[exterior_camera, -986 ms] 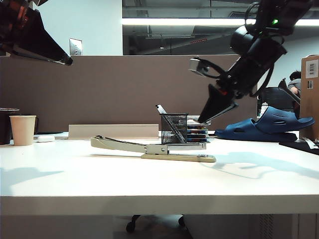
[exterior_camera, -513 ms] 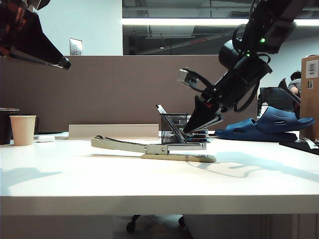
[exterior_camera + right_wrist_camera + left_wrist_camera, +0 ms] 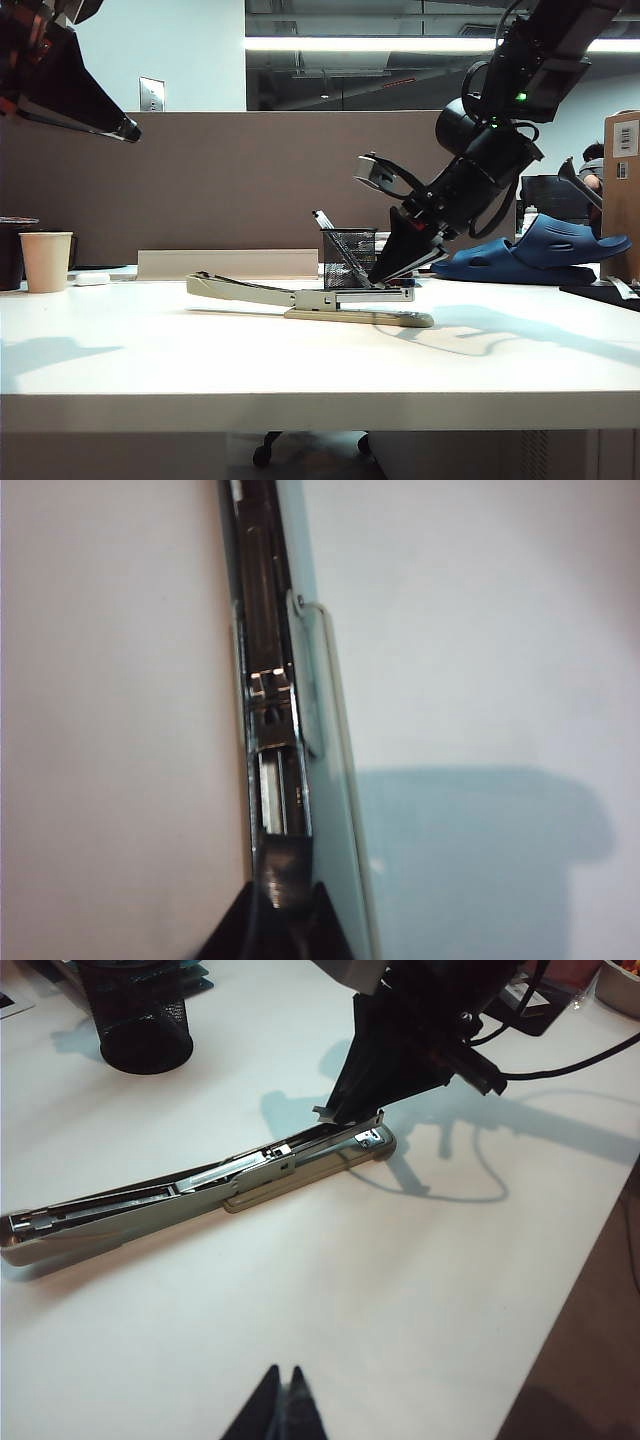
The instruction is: Pick up a set of staples and put them into the open stapler.
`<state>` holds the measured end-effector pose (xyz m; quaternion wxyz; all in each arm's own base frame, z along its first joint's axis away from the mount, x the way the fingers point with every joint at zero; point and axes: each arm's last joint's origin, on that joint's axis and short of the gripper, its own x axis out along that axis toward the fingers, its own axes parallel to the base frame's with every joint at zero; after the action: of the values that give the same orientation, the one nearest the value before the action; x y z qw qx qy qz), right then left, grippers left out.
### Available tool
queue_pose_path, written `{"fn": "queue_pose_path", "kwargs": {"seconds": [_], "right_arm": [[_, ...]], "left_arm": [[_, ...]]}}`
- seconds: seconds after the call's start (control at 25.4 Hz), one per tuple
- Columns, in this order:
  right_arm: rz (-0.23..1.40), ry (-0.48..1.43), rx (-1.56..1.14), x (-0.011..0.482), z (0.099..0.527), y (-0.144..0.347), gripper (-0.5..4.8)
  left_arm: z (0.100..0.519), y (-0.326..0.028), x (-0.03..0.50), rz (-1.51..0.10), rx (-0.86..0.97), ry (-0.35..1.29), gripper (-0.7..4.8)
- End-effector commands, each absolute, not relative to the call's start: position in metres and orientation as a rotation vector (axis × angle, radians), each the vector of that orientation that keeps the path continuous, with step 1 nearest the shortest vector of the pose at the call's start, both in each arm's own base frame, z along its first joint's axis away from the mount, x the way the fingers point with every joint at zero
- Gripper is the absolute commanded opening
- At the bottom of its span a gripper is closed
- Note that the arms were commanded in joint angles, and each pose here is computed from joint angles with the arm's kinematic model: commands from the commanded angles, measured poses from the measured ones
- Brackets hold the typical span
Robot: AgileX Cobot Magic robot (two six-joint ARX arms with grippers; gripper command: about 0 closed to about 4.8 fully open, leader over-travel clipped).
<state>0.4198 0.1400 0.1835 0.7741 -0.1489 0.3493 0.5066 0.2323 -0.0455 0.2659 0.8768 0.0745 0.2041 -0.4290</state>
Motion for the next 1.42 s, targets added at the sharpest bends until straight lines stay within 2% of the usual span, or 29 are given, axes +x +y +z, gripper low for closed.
{"fn": "queue_pose_path", "kwargs": {"seconds": [0.04,0.39,0.47,0.87,0.95,1.42], "right_arm": [[1.106,0.767,-0.315,0.419,0.187,0.142,-0.01],[1.112,0.793,-0.309,0.418,0.191,0.143,0.02],[1.112,0.801,-0.308,0.417,0.192,0.143,0.59],[1.113,0.837,-0.307,0.415,0.191,0.143,0.69],[1.104,0.832,-0.328,0.415,0.192,0.143,1.16],[1.06,0.81,-0.37,0.421,0.201,0.144,1.17]], "left_arm": [[0.268,-0.045,0.232,-0.898,0.158,0.414,-0.05],[0.267,-0.045,0.232,-0.898,0.156,0.418,-0.05],[0.267,-0.045,0.232,-0.898,0.156,0.418,-0.05],[0.267,-0.045,0.232,-0.895,0.156,0.418,-0.05],[0.267,-0.045,0.232,-0.895,0.156,0.419,-0.05],[0.267,-0.045,0.232,-0.895,0.156,0.418,-0.05]]}}
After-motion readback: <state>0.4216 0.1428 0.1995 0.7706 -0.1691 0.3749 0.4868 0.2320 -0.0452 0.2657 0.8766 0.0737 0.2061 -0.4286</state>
